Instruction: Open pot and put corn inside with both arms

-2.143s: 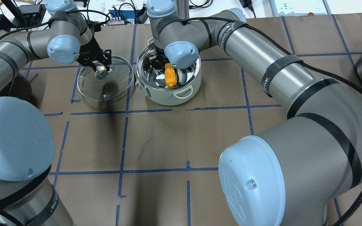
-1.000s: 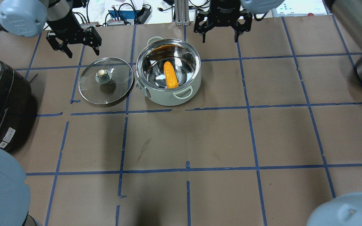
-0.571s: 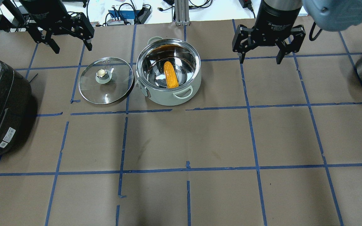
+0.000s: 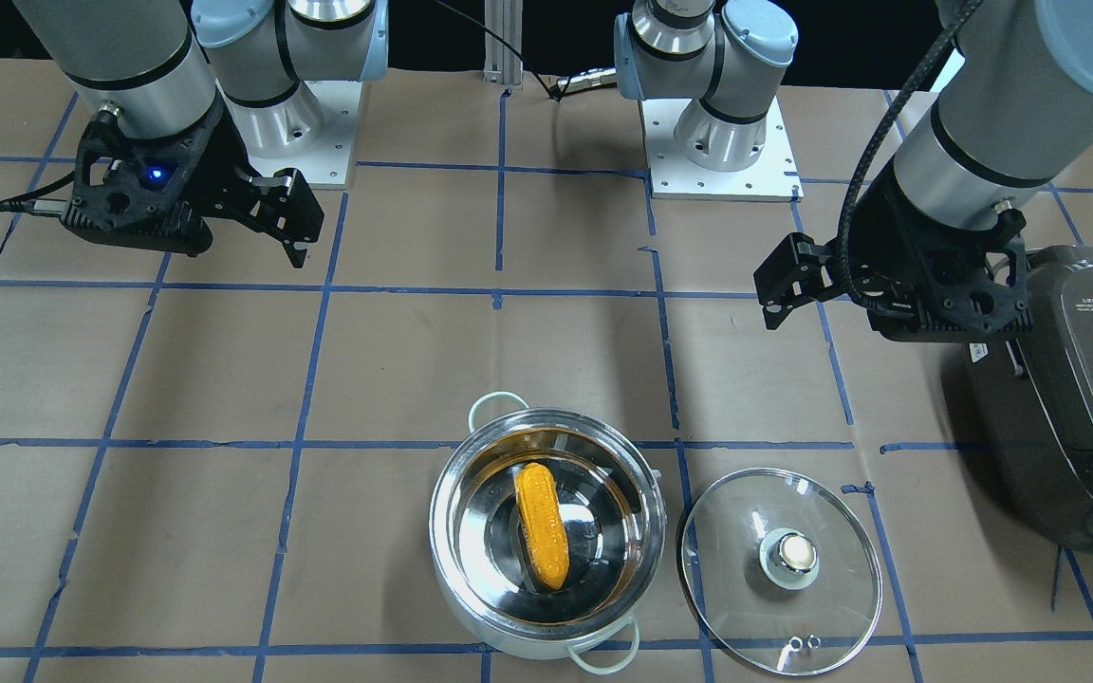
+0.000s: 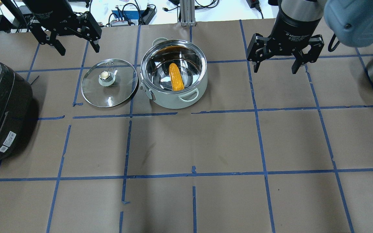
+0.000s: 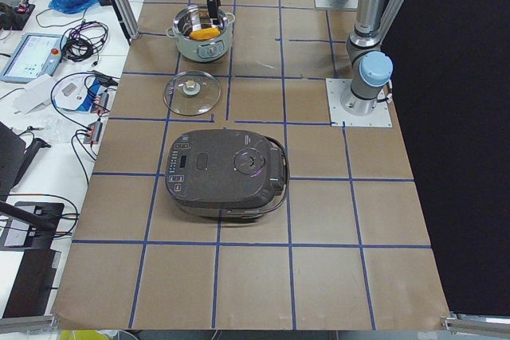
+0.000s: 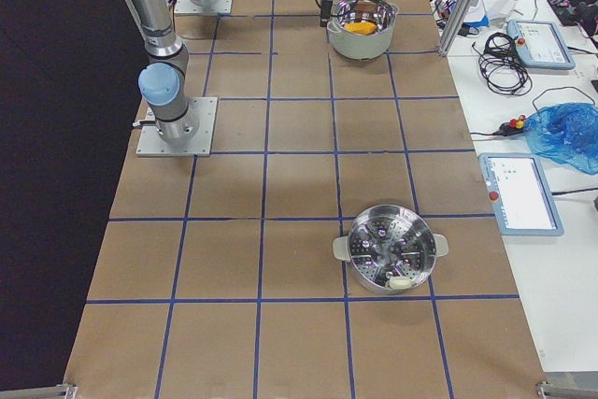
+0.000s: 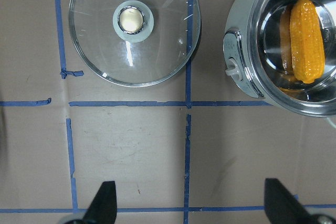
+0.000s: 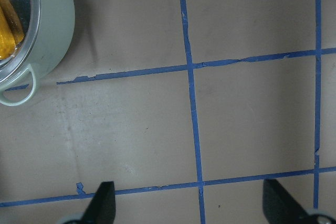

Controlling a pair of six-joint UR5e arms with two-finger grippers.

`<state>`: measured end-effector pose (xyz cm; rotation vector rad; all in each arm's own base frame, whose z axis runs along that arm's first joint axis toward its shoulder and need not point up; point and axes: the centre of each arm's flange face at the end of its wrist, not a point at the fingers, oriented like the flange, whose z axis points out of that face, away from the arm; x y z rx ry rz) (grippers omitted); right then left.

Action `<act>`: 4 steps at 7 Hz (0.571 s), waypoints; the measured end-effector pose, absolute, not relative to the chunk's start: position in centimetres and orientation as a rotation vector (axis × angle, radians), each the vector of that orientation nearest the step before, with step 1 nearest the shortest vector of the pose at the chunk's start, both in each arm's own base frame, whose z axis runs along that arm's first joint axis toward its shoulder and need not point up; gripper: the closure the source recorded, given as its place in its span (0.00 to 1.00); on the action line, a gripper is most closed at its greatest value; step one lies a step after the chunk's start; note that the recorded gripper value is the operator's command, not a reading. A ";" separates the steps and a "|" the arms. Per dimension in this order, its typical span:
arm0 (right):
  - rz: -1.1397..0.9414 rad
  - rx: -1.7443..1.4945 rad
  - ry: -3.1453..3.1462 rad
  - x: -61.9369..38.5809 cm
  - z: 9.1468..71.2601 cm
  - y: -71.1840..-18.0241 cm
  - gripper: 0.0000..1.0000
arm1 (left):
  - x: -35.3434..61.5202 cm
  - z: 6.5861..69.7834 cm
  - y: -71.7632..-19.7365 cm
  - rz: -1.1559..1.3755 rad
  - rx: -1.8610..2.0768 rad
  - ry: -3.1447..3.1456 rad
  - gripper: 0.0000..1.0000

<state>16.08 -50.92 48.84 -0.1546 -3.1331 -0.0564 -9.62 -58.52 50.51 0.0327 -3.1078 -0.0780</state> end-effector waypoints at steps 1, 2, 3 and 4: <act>-0.055 -0.153 -3.134 16.1 48.9 -50.9 0.00 | -9.7 50.6 -58.4 -0.077 0.031 -3.105 0.00; -0.055 -0.152 -3.134 16.1 48.9 -50.9 0.00 | -9.7 50.4 -58.3 -0.083 0.028 -3.104 0.00; -0.052 -0.151 -3.134 16.1 48.9 -50.9 0.00 | -9.7 50.1 -58.1 -0.091 0.023 -3.104 0.00; -0.052 -0.142 -3.134 16.0 48.9 -50.9 0.00 | -9.6 49.9 -57.8 -0.098 0.021 -3.104 0.00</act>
